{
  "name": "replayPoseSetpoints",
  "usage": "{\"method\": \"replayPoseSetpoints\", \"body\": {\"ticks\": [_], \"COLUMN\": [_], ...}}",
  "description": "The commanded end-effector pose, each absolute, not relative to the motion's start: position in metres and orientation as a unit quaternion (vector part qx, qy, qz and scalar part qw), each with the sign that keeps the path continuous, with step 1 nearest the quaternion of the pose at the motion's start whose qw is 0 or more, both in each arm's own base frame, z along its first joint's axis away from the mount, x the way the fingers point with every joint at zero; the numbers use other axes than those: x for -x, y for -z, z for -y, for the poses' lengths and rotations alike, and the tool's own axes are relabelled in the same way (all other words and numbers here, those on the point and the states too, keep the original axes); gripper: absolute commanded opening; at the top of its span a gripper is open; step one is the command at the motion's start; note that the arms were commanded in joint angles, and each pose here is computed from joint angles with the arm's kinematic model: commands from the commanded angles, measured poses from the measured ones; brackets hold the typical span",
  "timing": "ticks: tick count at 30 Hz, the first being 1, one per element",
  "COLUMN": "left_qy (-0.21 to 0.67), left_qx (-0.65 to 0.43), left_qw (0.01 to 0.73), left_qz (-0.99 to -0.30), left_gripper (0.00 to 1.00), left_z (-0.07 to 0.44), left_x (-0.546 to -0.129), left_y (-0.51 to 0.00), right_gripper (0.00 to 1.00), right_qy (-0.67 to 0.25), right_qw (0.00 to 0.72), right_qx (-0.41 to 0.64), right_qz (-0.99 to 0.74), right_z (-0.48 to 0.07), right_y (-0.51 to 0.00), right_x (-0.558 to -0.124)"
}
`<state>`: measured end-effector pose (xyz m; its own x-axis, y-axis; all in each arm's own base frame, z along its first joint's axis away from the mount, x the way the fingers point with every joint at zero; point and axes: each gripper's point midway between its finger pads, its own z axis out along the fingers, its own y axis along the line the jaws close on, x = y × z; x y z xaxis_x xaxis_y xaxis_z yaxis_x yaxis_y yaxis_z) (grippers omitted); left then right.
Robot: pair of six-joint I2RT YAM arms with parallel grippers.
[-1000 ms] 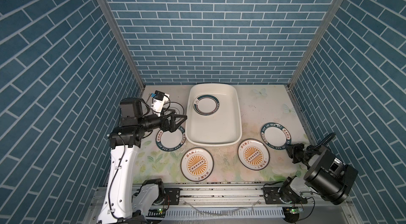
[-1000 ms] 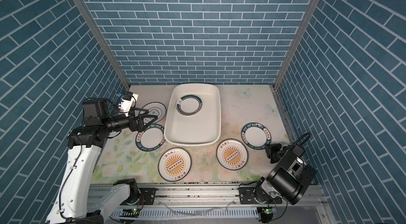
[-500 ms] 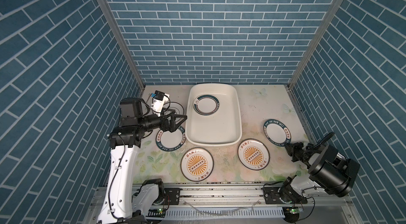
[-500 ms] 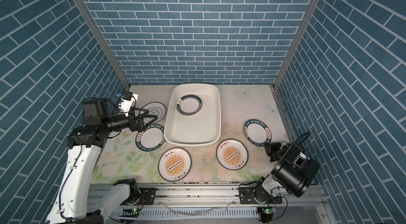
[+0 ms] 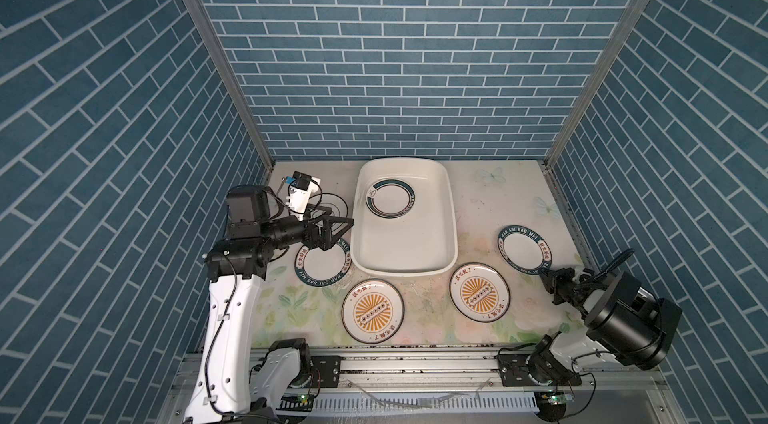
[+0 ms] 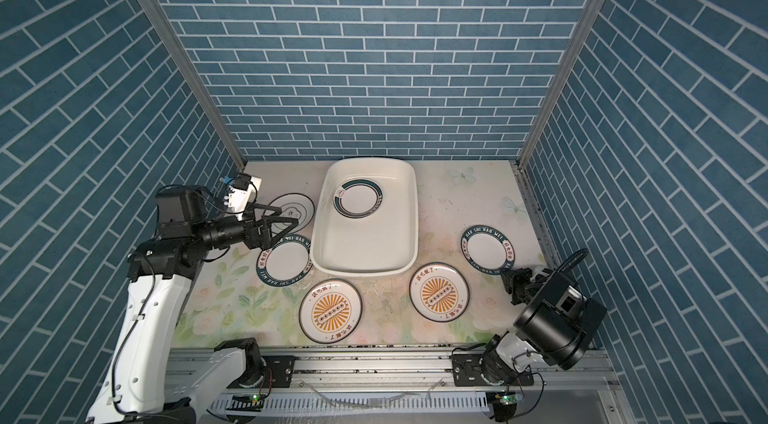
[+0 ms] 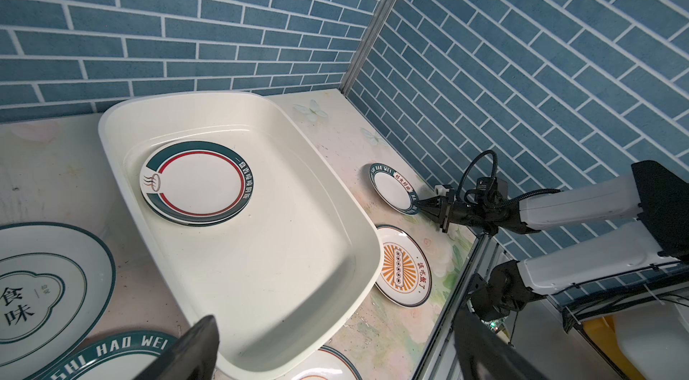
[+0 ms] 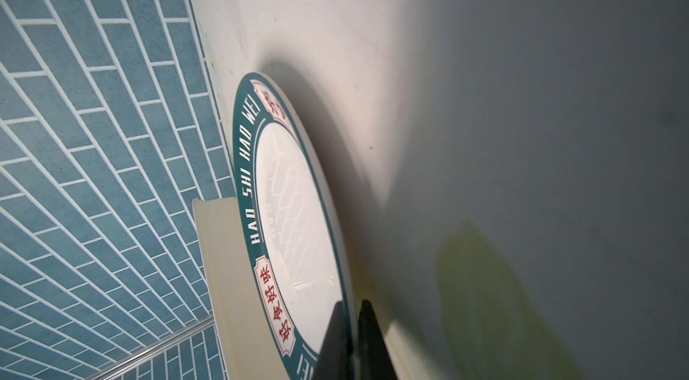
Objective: Place the plates into the plastic bin on the countertop
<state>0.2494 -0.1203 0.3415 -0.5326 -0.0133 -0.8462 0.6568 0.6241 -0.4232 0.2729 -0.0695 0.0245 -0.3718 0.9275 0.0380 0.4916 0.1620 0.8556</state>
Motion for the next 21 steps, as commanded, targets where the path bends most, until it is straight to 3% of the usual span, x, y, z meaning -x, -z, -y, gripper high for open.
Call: {"method": "replayPoseSetpoints", "body": {"ticks": [1,21], "left_qy": [0.386,0.383], "left_qx": [-0.212,-0.208], "left_qw": [0.445,0.449], "left_qz": [-0.780,-0.780], "left_gripper": [1.00,1.00], "left_z": [0.122,0.120], "left_x": [-0.247,-0.248], "left_y": [-0.349,-0.350], "right_gripper": [0.00,0.00], "right_qy": [-0.412,-0.422], "right_qw": [0.247,0.305], "right_qx": [-0.516,-0.469], "right_qz": [-0.709,-0.714], "right_z": [0.069,0.076], "right_y": [-0.019,-0.073], "right_x": [-0.269,-0.286]}}
